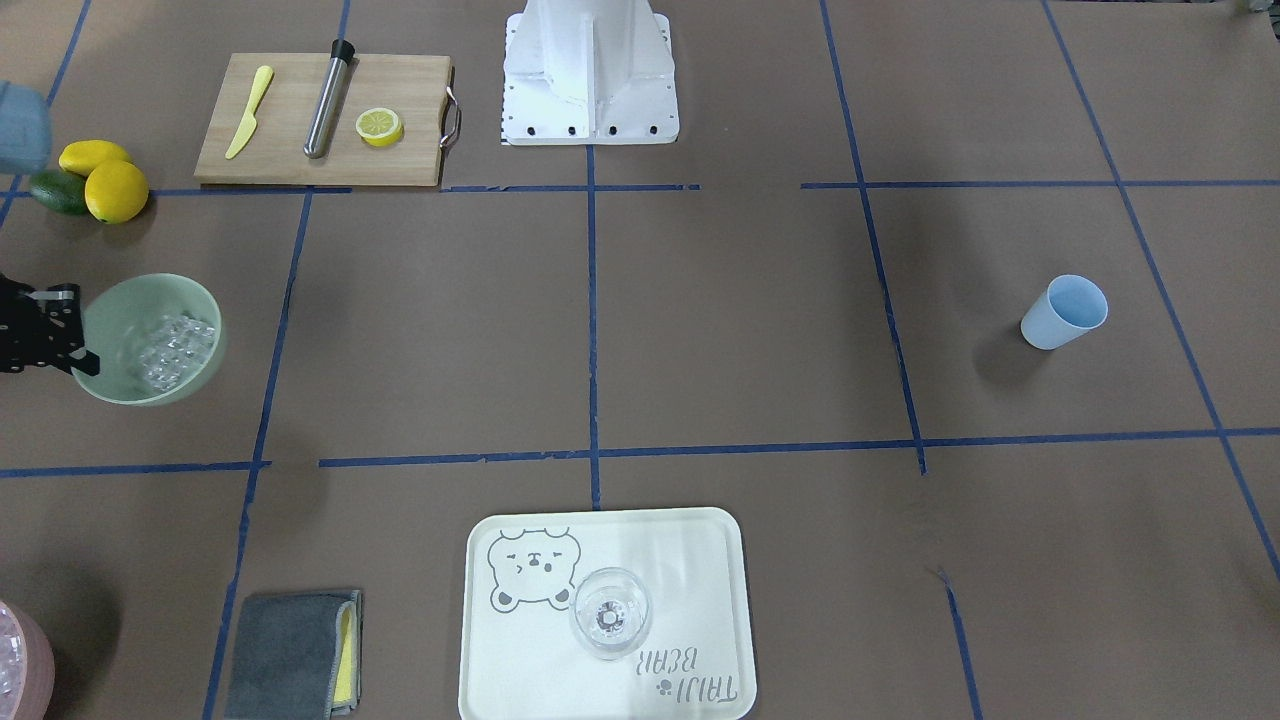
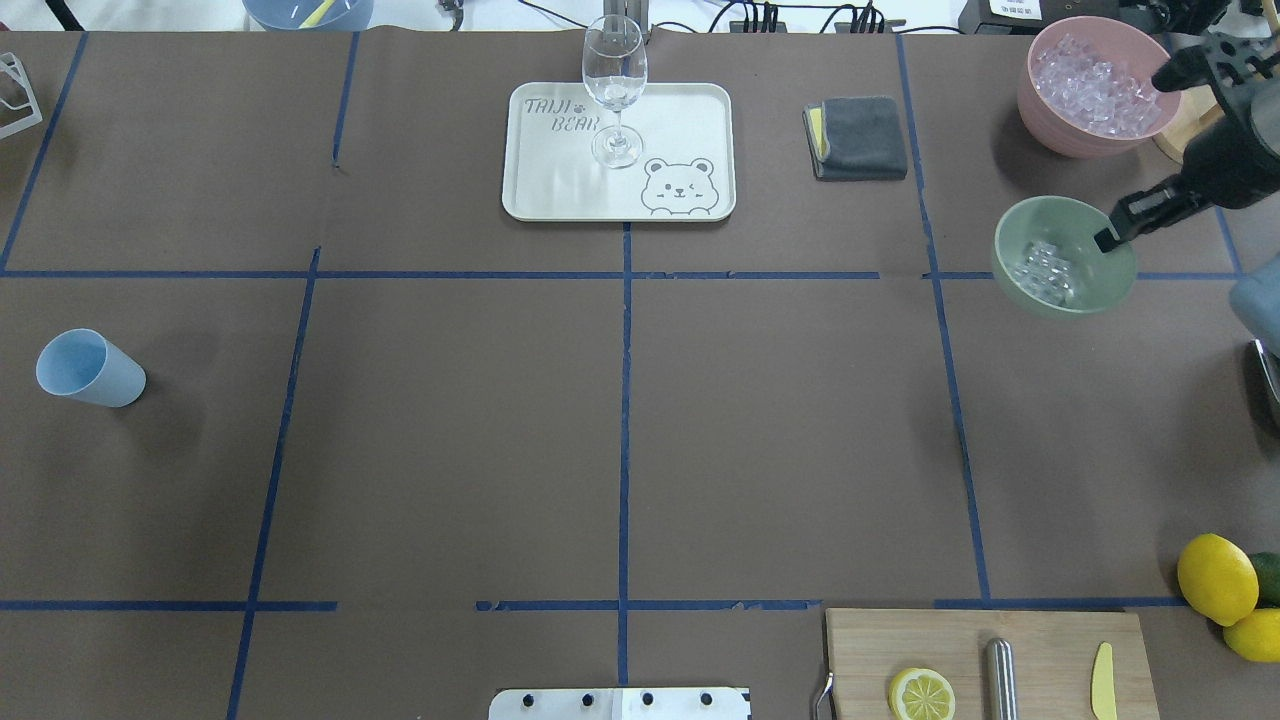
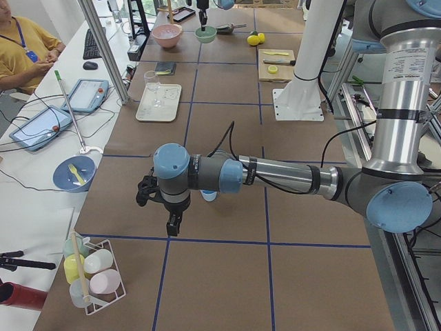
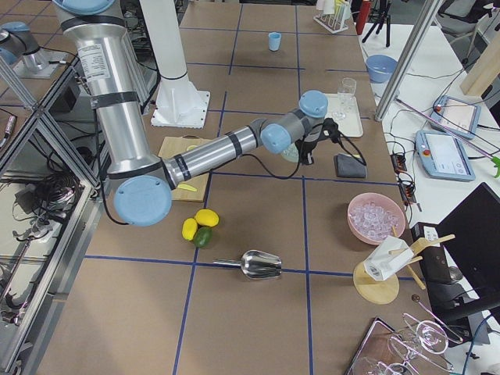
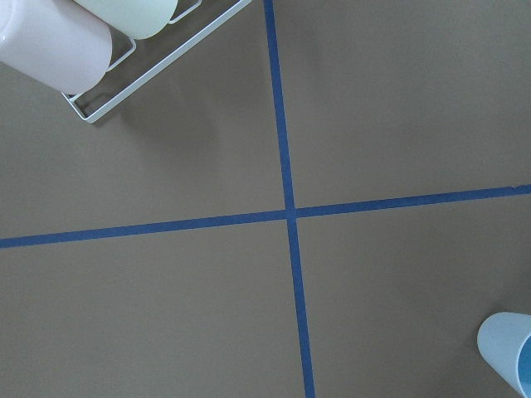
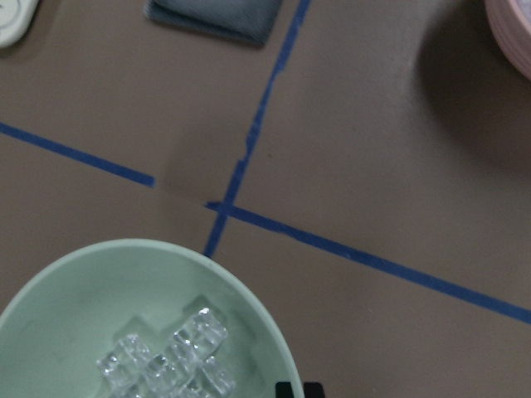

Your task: Pour ice into bowl

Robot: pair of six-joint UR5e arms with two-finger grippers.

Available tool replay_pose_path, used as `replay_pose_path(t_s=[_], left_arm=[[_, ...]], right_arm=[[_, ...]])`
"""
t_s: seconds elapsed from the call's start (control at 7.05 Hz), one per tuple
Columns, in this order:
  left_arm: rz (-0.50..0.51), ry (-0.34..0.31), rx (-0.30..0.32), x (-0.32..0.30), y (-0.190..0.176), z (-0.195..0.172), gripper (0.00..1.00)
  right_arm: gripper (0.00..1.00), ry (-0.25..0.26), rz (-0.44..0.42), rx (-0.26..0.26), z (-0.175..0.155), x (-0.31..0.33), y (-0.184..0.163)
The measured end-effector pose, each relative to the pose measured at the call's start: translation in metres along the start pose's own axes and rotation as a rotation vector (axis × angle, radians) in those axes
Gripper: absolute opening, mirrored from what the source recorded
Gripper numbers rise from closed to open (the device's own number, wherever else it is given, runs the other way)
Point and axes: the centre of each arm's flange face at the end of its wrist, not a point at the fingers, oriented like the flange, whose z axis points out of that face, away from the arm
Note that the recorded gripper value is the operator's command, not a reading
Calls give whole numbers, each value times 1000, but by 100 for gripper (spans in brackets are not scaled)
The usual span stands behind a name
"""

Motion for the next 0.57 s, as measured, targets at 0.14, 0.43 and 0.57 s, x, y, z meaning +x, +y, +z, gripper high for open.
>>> replay_pose_path(t_s=[0.14,0.43,0.57], left_arm=[[2,1,0,0,0,0,100],[3,3,1,1,-1,0,100],[4,4,1,1,-1,1,100]], right_arm=[[0,11,4,-29,11,25,27],[0,17,8,-44,35,61,57],[0,13,3,-33,51,78,65]])
